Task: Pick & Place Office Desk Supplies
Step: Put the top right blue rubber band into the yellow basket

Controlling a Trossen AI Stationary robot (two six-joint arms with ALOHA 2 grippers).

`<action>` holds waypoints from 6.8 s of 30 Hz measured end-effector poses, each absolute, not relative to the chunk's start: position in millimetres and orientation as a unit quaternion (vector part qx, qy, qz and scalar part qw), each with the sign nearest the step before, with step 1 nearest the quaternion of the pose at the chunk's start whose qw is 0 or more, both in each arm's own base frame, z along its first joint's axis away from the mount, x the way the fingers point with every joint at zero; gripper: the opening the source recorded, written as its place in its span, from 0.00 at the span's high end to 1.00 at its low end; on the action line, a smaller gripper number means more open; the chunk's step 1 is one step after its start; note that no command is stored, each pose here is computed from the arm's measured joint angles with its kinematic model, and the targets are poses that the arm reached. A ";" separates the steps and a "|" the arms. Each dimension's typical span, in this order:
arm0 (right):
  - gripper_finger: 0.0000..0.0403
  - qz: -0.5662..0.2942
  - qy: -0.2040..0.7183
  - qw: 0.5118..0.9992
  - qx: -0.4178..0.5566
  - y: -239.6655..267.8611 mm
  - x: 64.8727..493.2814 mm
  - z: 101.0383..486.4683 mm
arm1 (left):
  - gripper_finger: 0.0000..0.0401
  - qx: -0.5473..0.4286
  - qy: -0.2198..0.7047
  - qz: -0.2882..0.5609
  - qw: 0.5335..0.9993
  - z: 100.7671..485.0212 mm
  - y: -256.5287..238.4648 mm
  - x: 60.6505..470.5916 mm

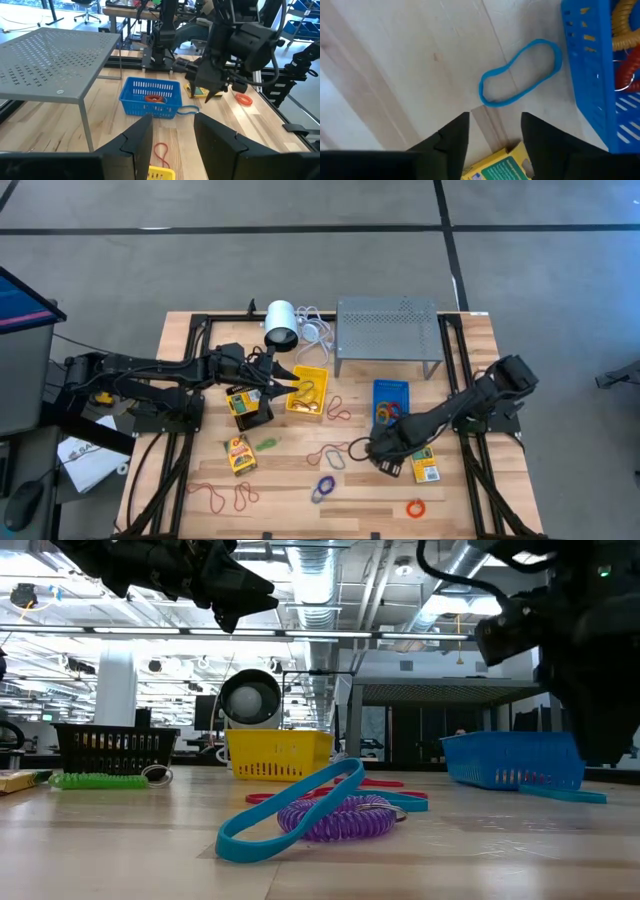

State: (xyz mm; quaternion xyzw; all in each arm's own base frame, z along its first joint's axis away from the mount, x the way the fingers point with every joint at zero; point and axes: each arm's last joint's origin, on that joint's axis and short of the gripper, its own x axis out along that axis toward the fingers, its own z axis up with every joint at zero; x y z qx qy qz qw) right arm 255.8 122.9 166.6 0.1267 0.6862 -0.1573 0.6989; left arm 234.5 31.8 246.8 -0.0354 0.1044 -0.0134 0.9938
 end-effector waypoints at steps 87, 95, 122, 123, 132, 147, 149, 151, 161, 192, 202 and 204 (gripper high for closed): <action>1.00 -0.103 0.658 0.740 0.099 152.6 280.4 174.7 | 0.65 -0.036 0.108 -0.013 0.993 246.1 31.7 234.3; 1.00 -0.089 0.618 0.777 0.076 163.5 296.4 216.6 | 0.65 -0.036 0.106 -0.013 0.994 246.5 31.8 234.4; 1.00 -0.160 0.330 0.919 0.145 64.5 242.9 350.6 | 0.65 -0.049 0.093 -0.013 0.994 249.0 31.8 234.9; 1.00 -0.151 0.304 0.927 0.158 59.5 237.2 351.4 | 0.65 -0.048 0.087 -0.013 0.995 250.2 31.8 235.1; 1.00 -0.061 0.147 0.968 0.193 26.3 226.0 323.8 | 0.65 -0.062 0.065 -0.013 0.996 251.5 32.2 239.9; 1.00 0.091 0.075 0.978 0.171 20.7 265.7 311.4 | 0.60 -0.057 -0.031 -0.044 0.997 248.1 35.6 269.8; 1.00 0.102 0.073 0.977 0.171 21.4 267.3 311.0 | 0.55 -0.050 -0.027 -0.065 0.996 247.3 35.2 274.9; 1.00 0.111 0.070 0.977 0.171 22.1 269.5 310.4 | 0.50 -0.048 -0.029 -0.097 0.994 247.4 34.1 279.7; 1.00 0.129 0.051 0.978 0.157 22.8 269.5 314.2 | 0.34 -0.057 -0.034 -0.132 0.989 253.4 24.2 298.7; 1.00 0.144 0.011 0.978 0.152 17.5 289.5 314.0 | 0.38 -0.079 -0.068 -0.142 0.984 270.6 21.0 303.5; 1.00 0.174 0.014 0.974 0.148 12.8 311.5 318.6 | 0.39 -0.088 -0.060 -0.147 0.983 269.3 18.2 303.9; 1.00 0.174 0.017 0.973 0.148 12.8 312.8 316.8 | 0.43 -0.089 -0.059 -0.147 0.983 269.3 18.2 303.9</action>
